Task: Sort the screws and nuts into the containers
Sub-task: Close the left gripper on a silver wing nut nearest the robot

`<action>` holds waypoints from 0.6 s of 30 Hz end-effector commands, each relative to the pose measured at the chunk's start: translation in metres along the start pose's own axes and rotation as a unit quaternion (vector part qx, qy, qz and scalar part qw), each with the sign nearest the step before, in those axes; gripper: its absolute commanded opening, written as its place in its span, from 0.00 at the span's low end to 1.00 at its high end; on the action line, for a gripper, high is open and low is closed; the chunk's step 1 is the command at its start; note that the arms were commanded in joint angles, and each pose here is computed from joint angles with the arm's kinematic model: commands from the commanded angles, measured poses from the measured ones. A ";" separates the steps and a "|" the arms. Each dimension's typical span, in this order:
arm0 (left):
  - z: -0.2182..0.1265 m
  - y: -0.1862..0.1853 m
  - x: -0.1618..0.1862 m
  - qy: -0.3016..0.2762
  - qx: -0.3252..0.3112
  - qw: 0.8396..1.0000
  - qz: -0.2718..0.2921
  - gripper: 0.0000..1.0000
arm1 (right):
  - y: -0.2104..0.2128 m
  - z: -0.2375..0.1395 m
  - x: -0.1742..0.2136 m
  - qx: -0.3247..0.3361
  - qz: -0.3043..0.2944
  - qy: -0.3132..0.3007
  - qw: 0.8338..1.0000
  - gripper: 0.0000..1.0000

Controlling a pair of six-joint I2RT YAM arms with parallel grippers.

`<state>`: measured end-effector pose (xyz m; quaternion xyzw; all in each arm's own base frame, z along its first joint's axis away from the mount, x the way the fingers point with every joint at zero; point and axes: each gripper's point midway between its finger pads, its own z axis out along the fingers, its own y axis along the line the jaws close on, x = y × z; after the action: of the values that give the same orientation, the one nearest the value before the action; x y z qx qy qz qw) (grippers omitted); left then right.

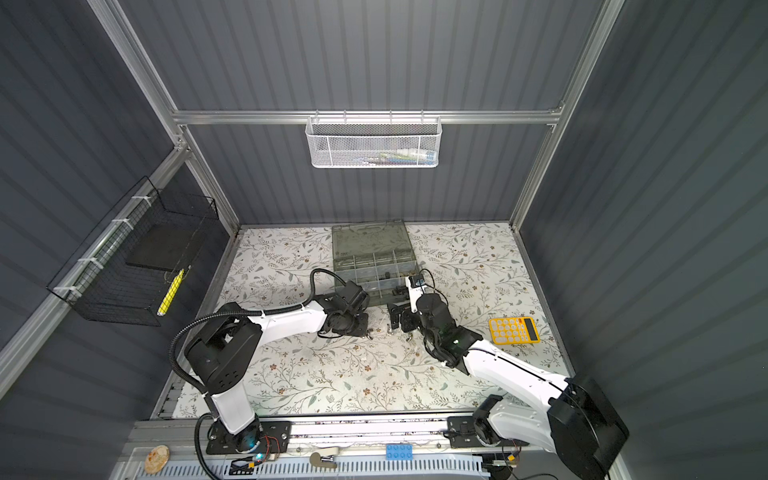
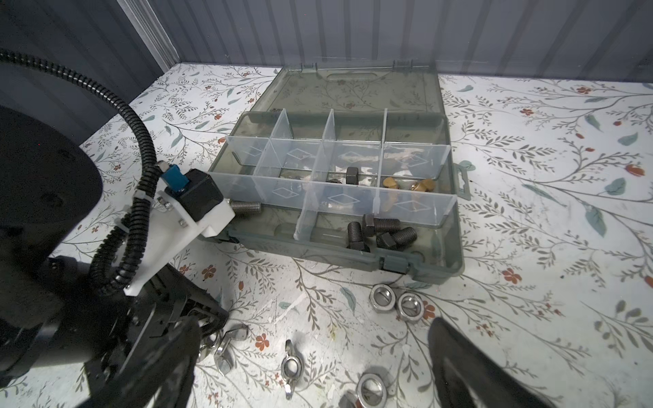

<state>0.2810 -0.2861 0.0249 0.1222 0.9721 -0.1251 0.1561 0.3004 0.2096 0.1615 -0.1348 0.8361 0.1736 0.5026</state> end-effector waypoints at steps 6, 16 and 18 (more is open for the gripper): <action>0.000 0.006 0.004 0.010 -0.040 0.999 0.027 0.16 | 0.000 -0.001 0.001 0.002 0.003 -0.003 1.000 0.99; -0.010 -0.005 -0.002 -0.003 -0.041 0.998 0.043 0.07 | -0.001 0.000 0.000 0.004 0.004 -0.002 1.000 0.99; -0.012 -0.008 -0.004 -0.007 -0.037 0.998 0.046 0.05 | -0.001 0.000 0.001 0.006 0.004 -0.002 1.000 0.99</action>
<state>0.2768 -0.2885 0.0323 0.1478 0.9707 -0.0892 0.1671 0.3006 0.2092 0.1615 -0.1338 0.8362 0.1728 0.5030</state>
